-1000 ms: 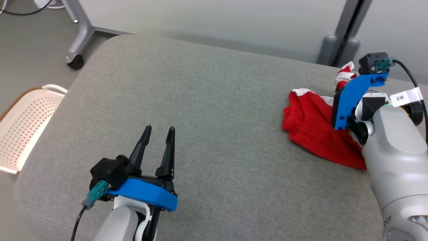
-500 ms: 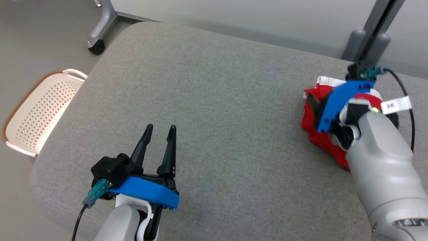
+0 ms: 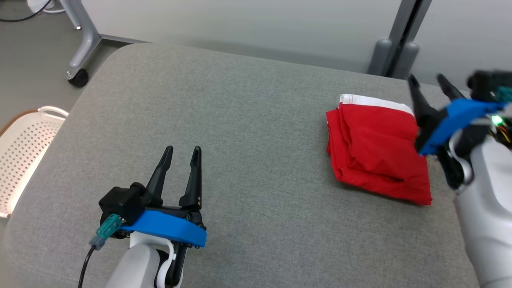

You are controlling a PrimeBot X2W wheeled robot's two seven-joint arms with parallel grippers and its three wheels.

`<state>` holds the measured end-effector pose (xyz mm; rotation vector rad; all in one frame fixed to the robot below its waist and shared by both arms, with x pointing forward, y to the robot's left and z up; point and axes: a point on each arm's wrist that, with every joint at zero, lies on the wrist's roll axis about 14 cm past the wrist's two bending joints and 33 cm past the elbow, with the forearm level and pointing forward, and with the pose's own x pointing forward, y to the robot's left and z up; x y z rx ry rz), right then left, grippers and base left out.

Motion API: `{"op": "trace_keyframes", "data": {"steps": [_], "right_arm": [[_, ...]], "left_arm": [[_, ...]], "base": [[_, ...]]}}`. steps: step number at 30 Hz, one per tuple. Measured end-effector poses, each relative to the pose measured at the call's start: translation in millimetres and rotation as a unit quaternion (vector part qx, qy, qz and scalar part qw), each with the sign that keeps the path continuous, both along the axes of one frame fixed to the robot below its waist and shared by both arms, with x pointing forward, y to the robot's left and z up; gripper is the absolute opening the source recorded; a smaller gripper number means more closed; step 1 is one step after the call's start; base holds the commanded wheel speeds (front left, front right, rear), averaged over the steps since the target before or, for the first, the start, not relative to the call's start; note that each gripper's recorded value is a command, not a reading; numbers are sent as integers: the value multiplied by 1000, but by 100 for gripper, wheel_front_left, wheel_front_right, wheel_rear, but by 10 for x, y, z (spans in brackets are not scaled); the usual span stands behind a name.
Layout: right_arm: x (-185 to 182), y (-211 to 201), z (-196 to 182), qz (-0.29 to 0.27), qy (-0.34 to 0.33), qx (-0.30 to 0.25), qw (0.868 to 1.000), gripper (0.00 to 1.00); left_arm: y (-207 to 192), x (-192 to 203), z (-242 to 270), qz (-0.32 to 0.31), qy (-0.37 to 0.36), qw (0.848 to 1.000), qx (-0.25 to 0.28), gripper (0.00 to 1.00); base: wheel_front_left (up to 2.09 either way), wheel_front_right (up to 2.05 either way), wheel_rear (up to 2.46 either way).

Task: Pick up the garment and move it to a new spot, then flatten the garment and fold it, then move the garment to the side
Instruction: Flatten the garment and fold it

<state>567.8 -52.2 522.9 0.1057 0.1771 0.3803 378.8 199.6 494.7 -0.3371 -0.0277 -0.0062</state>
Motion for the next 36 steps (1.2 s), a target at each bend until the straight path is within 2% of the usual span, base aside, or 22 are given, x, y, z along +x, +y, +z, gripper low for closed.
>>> {"op": "trace_keyframes", "data": {"steps": [5, 8, 16, 23, 29, 36], "right_arm": [[-229, -614, -139, -69, -24, -14, 997, 100], [-462, -826, -207, -97, -36, -11, 995, 100], [-1133, -990, -281, -122, -45, 0, 992, 100], [-1559, -1171, -211, -146, -43, 13, 988, 100], [-1795, -1296, -135, -163, -47, 22, 985, 100], [-1908, -1325, -150, -168, -40, 25, 985, 100]], "left_arm": [[-41, -10, 1, -8, -1, 1000, 1, 100], [-28, -14, -2, -10, -2, 1000, 6, 100], [-44, -81, -104, -20, 10, 999, 29, 100], [10, -205, -152, -6, 15, 999, 32, 100], [-81, -286, -135, -15, 10, 999, 37, 100], [-194, -306, -143, -35, 9, 998, 47, 100]], "base": [[0, 0, 0], [0, 0, 0], [0, 0, 0], [0, 0, 0], [0, 0, 0], [0, 0, 0]]}}
